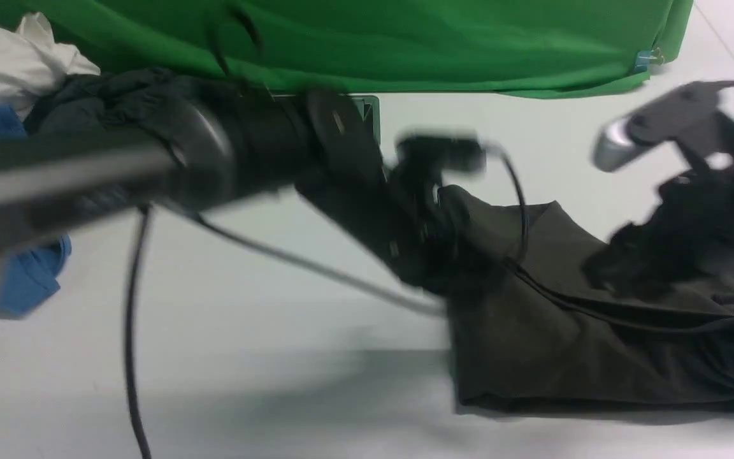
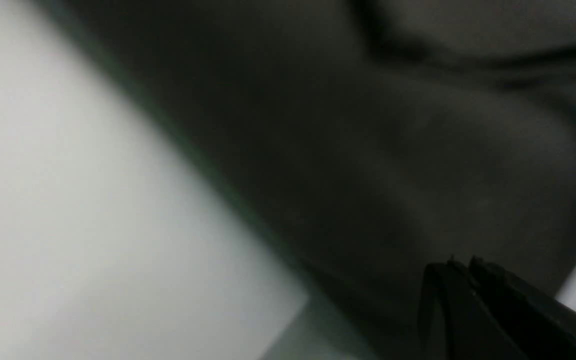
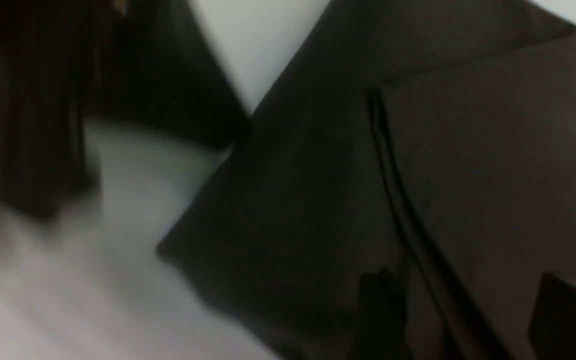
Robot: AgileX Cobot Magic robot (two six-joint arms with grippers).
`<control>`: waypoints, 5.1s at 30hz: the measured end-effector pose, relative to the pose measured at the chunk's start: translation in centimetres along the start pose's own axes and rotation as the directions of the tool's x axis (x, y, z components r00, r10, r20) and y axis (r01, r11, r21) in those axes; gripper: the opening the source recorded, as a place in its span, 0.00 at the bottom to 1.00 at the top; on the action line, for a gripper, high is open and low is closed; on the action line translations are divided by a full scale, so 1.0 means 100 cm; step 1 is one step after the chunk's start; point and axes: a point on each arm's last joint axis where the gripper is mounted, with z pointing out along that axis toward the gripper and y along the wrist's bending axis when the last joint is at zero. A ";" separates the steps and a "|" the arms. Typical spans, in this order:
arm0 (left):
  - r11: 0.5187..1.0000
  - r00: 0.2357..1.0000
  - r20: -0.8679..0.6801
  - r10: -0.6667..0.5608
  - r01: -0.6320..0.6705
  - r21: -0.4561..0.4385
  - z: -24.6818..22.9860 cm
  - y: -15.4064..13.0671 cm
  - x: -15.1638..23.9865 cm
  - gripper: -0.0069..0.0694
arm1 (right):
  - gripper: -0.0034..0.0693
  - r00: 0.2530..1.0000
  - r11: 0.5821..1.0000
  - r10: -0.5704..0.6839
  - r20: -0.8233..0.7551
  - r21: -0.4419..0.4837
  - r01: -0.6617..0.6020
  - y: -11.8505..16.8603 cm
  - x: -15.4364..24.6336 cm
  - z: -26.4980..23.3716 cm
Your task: Fold a long-sleeved shirt on a white desktop.
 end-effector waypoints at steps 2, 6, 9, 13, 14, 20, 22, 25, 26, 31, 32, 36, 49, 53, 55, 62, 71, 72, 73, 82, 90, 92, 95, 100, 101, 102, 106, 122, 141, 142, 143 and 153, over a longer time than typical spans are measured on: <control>1.000 1.000 -0.010 0.000 0.000 -0.014 0.013 0.002 0.005 0.12 | 0.64 1.000 1.000 0.019 0.019 0.005 -0.019 -0.003 -0.012 0.010; 1.000 1.000 -0.021 -0.008 0.007 -0.026 0.029 0.006 0.009 0.12 | 0.60 0.997 0.997 0.073 0.022 -0.008 -0.072 -0.009 -0.034 0.040; 1.000 1.000 -0.021 -0.008 0.008 -0.027 0.031 0.006 0.009 0.12 | 0.59 0.994 0.993 0.110 -0.002 -0.034 -0.110 -0.010 -0.038 0.055; 1.000 1.000 -0.020 -0.008 0.008 -0.028 0.031 0.006 0.010 0.12 | 0.59 0.985 0.985 0.158 -0.065 -0.065 -0.162 -0.010 -0.035 0.079; 1.000 1.000 -0.022 -0.008 0.007 -0.028 0.031 0.006 0.010 0.12 | 0.59 0.984 0.983 0.163 -0.074 -0.069 -0.168 -0.010 -0.035 0.082; 0.999 0.999 -0.031 -0.020 0.019 -0.035 0.035 0.009 0.012 0.12 | 0.59 0.979 0.979 0.180 -0.098 -0.079 -0.188 -0.010 -0.034 0.092; 0.999 0.999 -0.031 -0.019 0.018 -0.036 0.035 0.009 0.013 0.12 | 0.59 0.978 0.978 0.185 -0.098 -0.082 -0.193 -0.010 -0.034 0.093; 0.999 0.999 -0.034 -0.016 0.015 -0.040 0.035 0.010 0.013 0.12 | 0.59 0.974 0.975 0.196 -0.112 -0.085 -0.206 -0.010 -0.033 0.100; 0.999 0.999 -0.035 -0.015 0.014 -0.041 0.035 0.010 0.013 0.12 | 0.59 0.973 0.974 0.199 -0.114 -0.085 -0.209 -0.011 -0.032 0.102; 0.999 0.999 -0.035 -0.017 0.016 -0.044 0.036 0.011 0.013 0.12 | 0.55 0.968 0.971 0.210 -0.136 -0.085 -0.222 -0.011 -0.030 0.112; 0.999 0.999 -0.035 -0.017 0.016 -0.044 0.036 0.011 0.013 0.12 | 0.51 0.968 0.971 0.210 -0.137 -0.085 -0.223 -0.011 -0.030 0.112; 0.999 0.999 -0.033 -0.017 0.015 -0.046 0.036 0.011 0.013 0.12 | 0.22 0.967 0.971 0.213 -0.138 -0.082 -0.225 -0.013 -0.029 0.112; 0.999 1.000 -0.023 -0.021 0.020 -0.039 0.035 0.009 0.012 0.12 | 0.09 0.958 0.959 0.280 -0.065 -0.024 -0.282 -0.055 -0.029 0.077; 0.999 1.000 -0.025 -0.019 0.018 -0.039 0.035 0.009 0.012 0.12 | 0.09 0.953 0.953 0.304 0.003 0.021 -0.304 -0.079 -0.028 0.054; 0.999 0.999 -0.026 -0.019 0.018 -0.038 0.035 0.009 0.012 0.12 | 0.09 0.954 0.953 0.299 0.024 0.046 -0.300 -0.091 -0.026 0.046; 0.999 0.999 -0.027 -0.019 0.018 -0.038 0.035 0.009 0.012 0.12 | 0.09 0.978 0.964 0.204 0.038 0.166 -0.207 -0.139 -0.015 0.028; 0.999 0.999 -0.028 -0.024 0.023 -0.030 0.035 0.008 0.012 0.12 | 0.12 0.930 0.883 0.368 0.022 0.304 -0.357 -0.198 0.020 0.025; 0.999 0.999 -0.028 -0.024 0.023 -0.028 0.035 0.008 0.012 0.12 | 0.15 0.914 0.860 0.403 0.053 0.319 -0.398 -0.204 0.022 0.022; 0.999 0.999 -0.028 -0.024 0.023 -0.028 0.035 0.008 0.012 0.12 | 0.16 0.911 0.857 0.408 0.059 0.320 -0.404 -0.204 0.022 0.021; 0.999 0.999 -0.028 -0.023 0.022 -0.025 0.035 0.008 0.012 0.12 | 0.78 0.895 0.846 0.411 0.175 0.292 -0.446 -0.180 -0.003 -0.019; 0.999 0.999 -0.028 -0.026 0.025 -0.024 0.035 0.008 0.012 0.12 | 0.50 0.939 0.924 0.324 0.114 0.174 -0.340 -0.102 -0.009 -0.012; 0.999 0.999 -0.031 -0.025 0.024 -0.022 0.035 0.008 0.013 0.12 | 0.30 0.933 0.920 0.357 0.038 0.159 -0.358 -0.093 0.010 0.008; 1.000 0.999 -0.038 -0.018 0.017 -0.020 0.035 0.007 0.013 0.12 | 0.12 0.905 0.901 0.415 -0.092 0.178 -0.395 -0.086 0.049 0.034; 1.000 0.999 -0.051 -0.015 0.014 -0.014 0.035 0.007 0.014 0.12 | 0.09 0.849 0.850 0.507 -0.152 0.250 -0.463 -0.092 0.097 0.050; 1.000 0.999 -0.052 -0.015 0.014 -0.014 0.035 0.006 0.014 0.12 | 0.08 0.842 0.842 0.520 -0.147 0.257 -0.475 -0.094 0.101 0.053; 1.000 0.998 -0.054 -0.015 0.014 -0.013 0.035 0.006 0.015 0.12 | 0.08 0.835 0.835 0.529 -0.148 0.262 -0.483 -0.097 0.105 0.060; 1.000 0.998 -0.060 -0.005 0.004 -0.018 0.034 0.007 0.015 0.12 | 0.08 0.830 0.843 0.526 -0.186 0.247 -0.479 -0.100 0.104 0.076; 0.959 0.966 -0.042 -0.257 0.250 -0.131 -0.040 0.108 0.020 0.12 | 0.08 0.968 0.988 0.155 -0.198 0.007 -0.157 0.008 -0.002 0.140; 0.915 0.935 -0.108 -0.338 0.300 -0.269 -0.074 0.123 0.064 0.12 | 0.10 0.946 0.992 0.123 -0.299 0.030 -0.119 -0.018 -0.008 0.127; 0.913 0.939 -0.095 -0.331 0.294 -0.281 -0.079 0.121 0.063 0.12 | 0.10 0.949 0.992 0.126 -0.288 0.034 -0.121 -0.020 -0.010 0.123; 0.909 0.941 -0.072 -0.330 0.297 -0.292 -0.085 0.119 0.061 0.12 | 0.10 0.954 0.992 0.124 -0.273 0.038 -0.118 -0.022 -0.011 0.118; 0.954 0.932 0.280 -0.231 0.274 -0.125 -0.139 0.080 0.022 0.12 | 0.13 0.981 0.979 0.189 0.037 0.067 -0.191 -0.022 -0.040 0.056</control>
